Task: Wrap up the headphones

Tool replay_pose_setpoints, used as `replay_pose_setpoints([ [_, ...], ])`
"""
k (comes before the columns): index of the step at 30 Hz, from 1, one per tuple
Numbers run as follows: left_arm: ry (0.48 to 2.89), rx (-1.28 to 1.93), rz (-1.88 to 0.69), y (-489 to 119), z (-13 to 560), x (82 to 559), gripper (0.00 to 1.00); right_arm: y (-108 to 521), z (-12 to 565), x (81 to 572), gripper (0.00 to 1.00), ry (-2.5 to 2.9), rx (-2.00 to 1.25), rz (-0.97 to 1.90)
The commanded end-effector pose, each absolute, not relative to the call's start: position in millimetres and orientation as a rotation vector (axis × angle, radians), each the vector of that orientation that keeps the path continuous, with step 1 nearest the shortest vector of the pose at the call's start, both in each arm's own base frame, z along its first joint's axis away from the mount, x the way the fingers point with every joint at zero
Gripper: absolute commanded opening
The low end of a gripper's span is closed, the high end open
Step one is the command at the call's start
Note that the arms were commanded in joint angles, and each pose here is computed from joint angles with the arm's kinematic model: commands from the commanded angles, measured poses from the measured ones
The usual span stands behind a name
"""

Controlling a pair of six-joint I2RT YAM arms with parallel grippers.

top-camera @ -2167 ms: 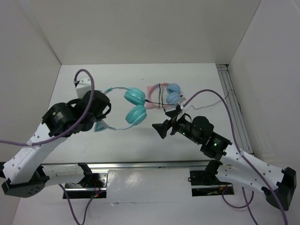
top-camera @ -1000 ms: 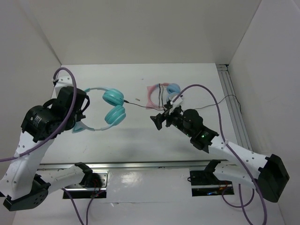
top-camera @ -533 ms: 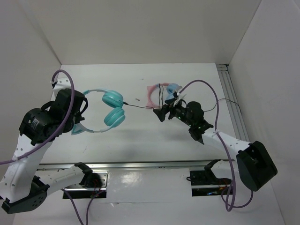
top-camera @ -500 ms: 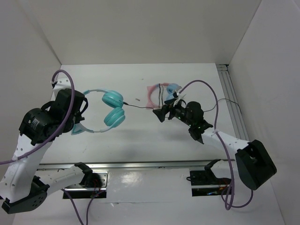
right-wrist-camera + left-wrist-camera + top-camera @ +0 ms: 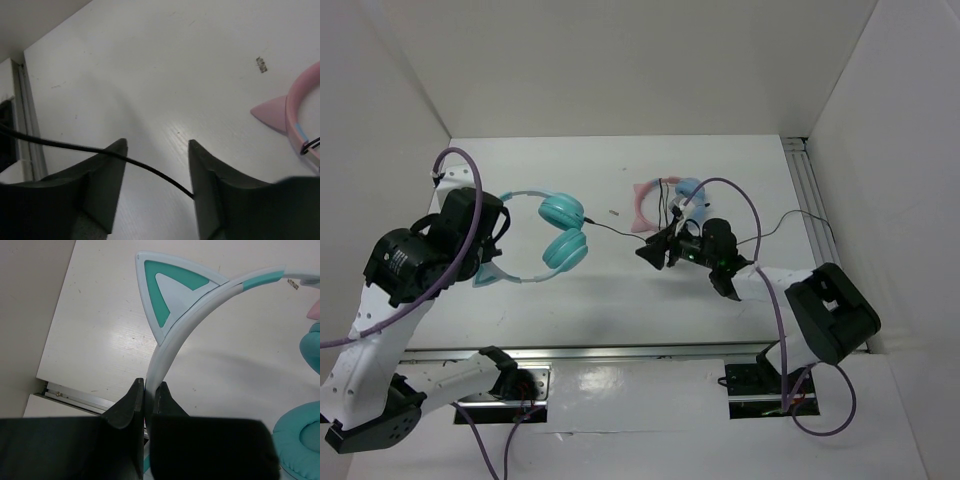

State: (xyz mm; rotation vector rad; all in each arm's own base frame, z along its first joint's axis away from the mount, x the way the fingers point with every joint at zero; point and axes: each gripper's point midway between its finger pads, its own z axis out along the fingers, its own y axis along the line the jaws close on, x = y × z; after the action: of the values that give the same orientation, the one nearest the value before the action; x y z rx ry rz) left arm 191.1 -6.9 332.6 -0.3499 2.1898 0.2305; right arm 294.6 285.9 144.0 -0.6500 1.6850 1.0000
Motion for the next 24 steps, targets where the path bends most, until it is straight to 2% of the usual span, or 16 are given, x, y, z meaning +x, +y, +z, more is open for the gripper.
replay_pose_setpoints([
  [1, 2.099, -0.41, 0.167, -7, 353, 198, 0.0, 295, 169, 297, 0.55, 1.557, -0.666, 1.028],
  [4, 2.097, -0.421, 0.161, -8, 353, 198, 0.0, 290, 165, 303, 0.11, 1.575, -0.629, 0.993],
  [5, 2.098, -0.422, 0.179, -6, 351, 198, 0.0, 289, 169, 305, 0.0, 1.569, -0.616, 0.981],
  [9, 2.115, -0.362, 0.23, -9, 336, 209, 0.0, 276, 171, 306, 0.0, 1.648, -0.568, 0.855],
  [10, 2.116, -0.345, 0.238, -13, 329, 216, 0.0, 261, 197, 316, 0.0, 1.615, -0.472, 0.738],
  [13, 2.163, -0.275, 0.328, -27, 304, 233, 0.0, 236, 207, 310, 0.0, 1.651, -0.358, 0.526],
  [14, 2.151, -0.269, 0.35, -32, 301, 242, 0.0, 230, 238, 305, 0.0, 1.592, -0.321, 0.528],
  [16, 2.214, -0.119, 0.388, -59, 278, 257, 0.0, 229, 247, 288, 0.0, 1.601, -0.351, 0.529],
  [17, 2.206, -0.063, 0.326, -82, 274, 269, 0.0, 224, 270, 279, 0.0, 1.551, -0.328, 0.545],
  [18, 2.214, 0.02, 0.307, -99, 268, 274, 0.0, 220, 270, 272, 0.0, 1.556, -0.35, 0.518],
  [21, 2.205, 0.387, 0.285, -157, 243, 282, 0.0, 208, 291, 254, 0.0, 1.527, -0.352, 0.473],
  [24, 2.274, 0.621, 0.082, -203, 218, 262, 0.0, 200, 296, 246, 0.0, 1.548, -0.384, 0.435],
])
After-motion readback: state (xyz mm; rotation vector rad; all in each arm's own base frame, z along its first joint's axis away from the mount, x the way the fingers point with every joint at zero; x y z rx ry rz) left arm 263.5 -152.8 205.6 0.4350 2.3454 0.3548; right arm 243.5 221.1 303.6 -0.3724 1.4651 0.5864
